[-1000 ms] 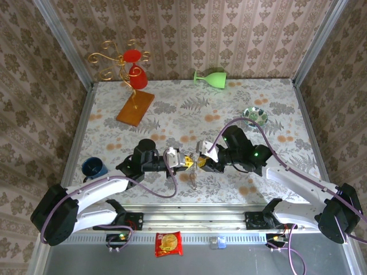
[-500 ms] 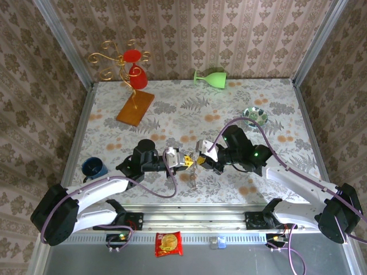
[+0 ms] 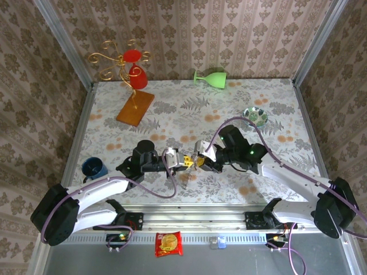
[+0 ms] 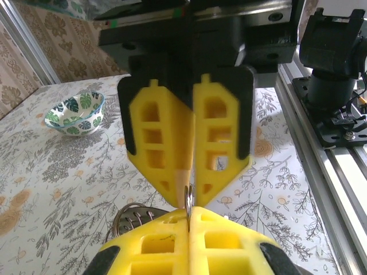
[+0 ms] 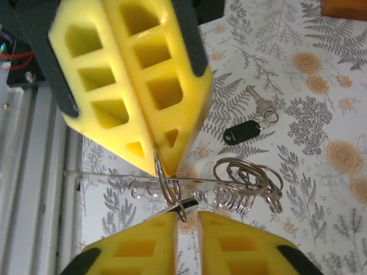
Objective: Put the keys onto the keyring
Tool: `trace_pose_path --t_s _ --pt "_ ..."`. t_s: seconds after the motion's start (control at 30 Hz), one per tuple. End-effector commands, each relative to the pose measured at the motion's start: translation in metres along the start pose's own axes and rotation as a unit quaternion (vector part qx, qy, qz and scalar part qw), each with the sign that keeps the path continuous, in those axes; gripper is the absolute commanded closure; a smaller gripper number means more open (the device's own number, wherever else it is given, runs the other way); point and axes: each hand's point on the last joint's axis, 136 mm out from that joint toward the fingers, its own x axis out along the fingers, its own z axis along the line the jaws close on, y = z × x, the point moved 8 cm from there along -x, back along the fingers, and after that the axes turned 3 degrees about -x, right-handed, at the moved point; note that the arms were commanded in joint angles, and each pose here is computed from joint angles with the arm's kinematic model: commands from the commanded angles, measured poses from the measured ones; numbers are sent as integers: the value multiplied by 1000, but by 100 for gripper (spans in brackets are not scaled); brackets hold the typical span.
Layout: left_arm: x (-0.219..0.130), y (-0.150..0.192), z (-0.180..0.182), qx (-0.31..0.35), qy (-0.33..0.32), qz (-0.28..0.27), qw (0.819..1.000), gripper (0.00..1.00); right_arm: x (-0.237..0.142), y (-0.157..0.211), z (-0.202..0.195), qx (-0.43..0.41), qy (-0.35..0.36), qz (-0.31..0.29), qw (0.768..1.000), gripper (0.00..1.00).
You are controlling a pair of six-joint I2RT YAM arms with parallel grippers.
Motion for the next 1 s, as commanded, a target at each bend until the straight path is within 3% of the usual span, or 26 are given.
trace_pose_path --t_s 0.0,0.3,0.67,0.77,0.9,0.97 --pt "-1 -9 -2 10 7 -32 999 100 -11 -3 4 -13 19 -31 999 72" --pt "5 -11 1 -21 8 -88 996 100 -11 -5 6 -2 19 -75 997 71" --pt "8 -9 0 -29 23 -92 995 100 -9 -3 3 -2 33 -76 997 77" --pt "8 -9 0 -29 26 -94 995 100 -9 -5 3 -1 33 -82 996 82" --pt "7 -8 1 -30 16 -91 995 100 -11 -11 3 -3 28 -89 996 97" --pt "6 -6 3 -31 2 -87 996 84 -14 -12 3 -9 26 -84 996 100"
